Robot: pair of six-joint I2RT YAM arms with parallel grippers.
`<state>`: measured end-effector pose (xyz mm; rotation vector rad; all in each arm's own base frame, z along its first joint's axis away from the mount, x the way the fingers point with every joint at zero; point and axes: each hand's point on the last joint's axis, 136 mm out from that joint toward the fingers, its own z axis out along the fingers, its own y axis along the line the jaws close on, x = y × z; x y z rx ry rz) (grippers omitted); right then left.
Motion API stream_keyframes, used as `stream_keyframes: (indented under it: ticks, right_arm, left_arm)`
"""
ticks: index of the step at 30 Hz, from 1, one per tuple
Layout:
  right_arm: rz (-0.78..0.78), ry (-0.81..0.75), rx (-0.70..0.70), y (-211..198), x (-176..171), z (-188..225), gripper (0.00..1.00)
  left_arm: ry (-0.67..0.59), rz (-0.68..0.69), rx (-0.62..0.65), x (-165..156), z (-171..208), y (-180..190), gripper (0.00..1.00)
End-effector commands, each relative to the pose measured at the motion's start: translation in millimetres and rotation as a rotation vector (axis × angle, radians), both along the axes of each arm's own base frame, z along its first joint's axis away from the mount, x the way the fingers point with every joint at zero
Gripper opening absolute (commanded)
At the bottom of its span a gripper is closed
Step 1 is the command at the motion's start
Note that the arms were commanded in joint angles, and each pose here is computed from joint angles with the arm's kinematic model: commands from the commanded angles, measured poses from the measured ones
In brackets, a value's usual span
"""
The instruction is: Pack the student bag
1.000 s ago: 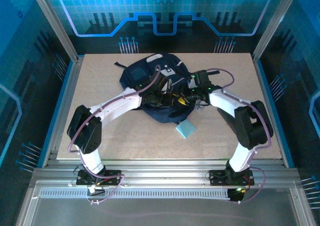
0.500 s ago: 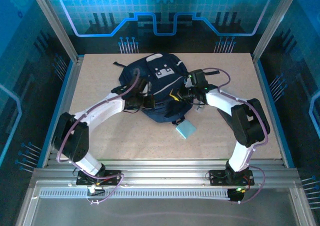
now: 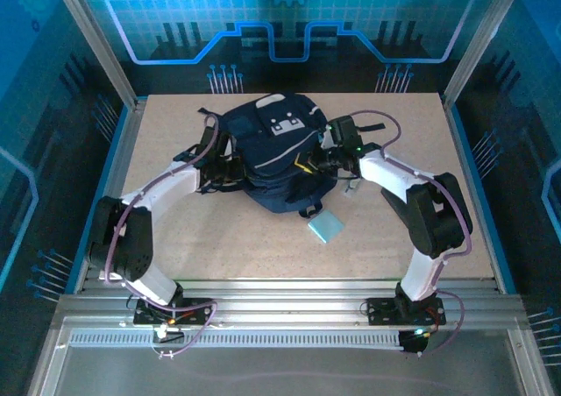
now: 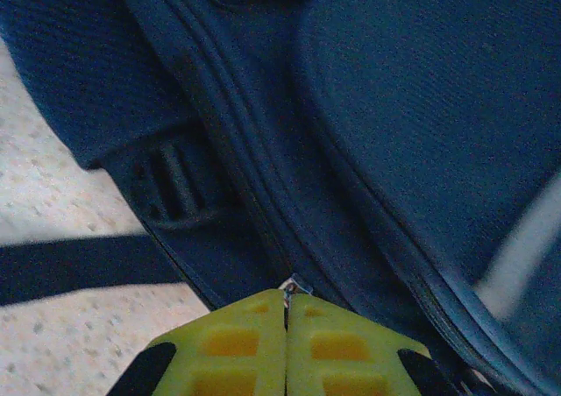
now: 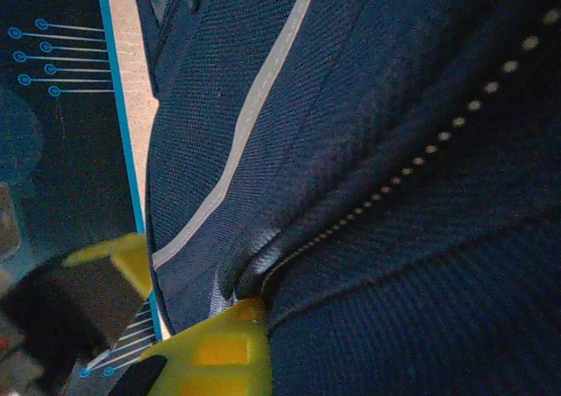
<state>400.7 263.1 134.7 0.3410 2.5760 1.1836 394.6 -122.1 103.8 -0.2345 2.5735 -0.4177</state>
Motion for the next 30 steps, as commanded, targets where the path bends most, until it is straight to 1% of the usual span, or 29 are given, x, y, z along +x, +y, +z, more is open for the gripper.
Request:
stream_keyframes:
  ticks: [1, 3, 4, 6, 7, 8, 9, 10, 11, 12, 13, 14, 16, 20, 23, 25, 27, 30]
  right_arm:
    - [0.013, -0.07, -0.051, -11.7, 6.7, 16.7, 0.0]
    - [0.036, -0.071, -0.05, -6.3, 5.5, 16.8, 0.0]
    - [0.053, -0.071, -0.042, -1.8, 4.7, 17.1, 0.0]
    - [0.087, -0.079, -0.018, 7.1, 4.3, 21.3, 0.0]
    - [0.107, -0.083, -0.004, 12.2, 3.6, 24.2, 0.0]
    - [0.122, -0.084, 0.007, 15.4, 3.2, 26.7, 0.0]
    - [0.137, -0.084, 0.018, 18.1, 2.0, 30.4, 0.07]
    - [0.149, -0.082, 0.024, 19.6, 0.3, 33.5, 0.19]
    - [0.157, -0.084, 0.021, 19.2, -1.4, 36.2, 0.3]
    - [0.161, -0.08, 0.008, 16.5, -4.3, 37.4, 0.44]
    - [0.167, -0.079, -0.012, 12.8, -7.6, 38.5, 0.51]
    - [0.172, -0.081, -0.031, 8.5, -10.9, 40.1, 0.55]
    - [0.173, -0.069, -0.09, -6.0, -19.5, 39.8, 0.62]
    - [0.144, -0.056, -0.211, -43.9, -33.0, 38.0, 0.65]
    - [0.066, -0.039, -0.334, -87.4, -38.4, 32.7, 0.69]
    - [-0.001, -0.037, -0.403, -117.7, -40.8, 31.1, 0.74]
    - [-0.048, -0.029, -0.459, -142.1, -43.6, 28.8, 0.83]
    - [-0.095, -0.005, -0.53, -171.3, -47.7, 23.9, 0.85]
  left_arm:
    - [-0.077, 0.203, 0.28, 34.6, 0.7, 83.1, 0.0]
    - [-0.094, 0.204, 0.318, 46.4, 5.6, 89.5, 0.0]
    - [-0.083, 0.198, 0.326, 48.6, 7.1, 89.6, 0.0]
    - [-0.067, 0.178, 0.315, 49.3, 11.9, 85.1, 0.0]
    - [-0.063, 0.169, 0.303, 47.2, 14.3, 81.5, 0.05]
    - [-0.06, 0.164, 0.292, 43.7, 16.4, 79.0, 0.16]
    - [-0.062, 0.166, 0.281, 39.4, 20.8, 77.0, 0.38]
    - [-0.065, 0.162, 0.268, 34.2, 25.3, 73.0, 0.48]
    - [-0.072, 0.155, 0.248, 29.8, 29.7, 68.6, 0.55]
    - [-0.081, 0.147, 0.225, 24.4, 35.3, 62.7, 0.64]
    - [-0.094, 0.131, 0.201, 20.2, 41.8, 54.9, 0.72]
    - [-0.106, 0.116, 0.186, 17.0, 46.7, 48.3, 0.76]
    - [-0.135, 0.067, 0.16, 10.9, 59.4, 28.7, 0.78]
    - [-0.182, -0.061, 0.137, 7.9, 77.1, -16.1, 0.79]
    - [-0.209, -0.167, 0.15, 11.5, 82.1, -50.7, 0.79]
    - [-0.209, -0.232, 0.158, 16.2, 78.0, -72.1, 0.79]
    - [-0.192, -0.284, 0.155, 20.2, 70.4, -90.7, 0.79]
    - [-0.156, -0.367, 0.151, 23.9, 56.5, -117.0, 0.79]
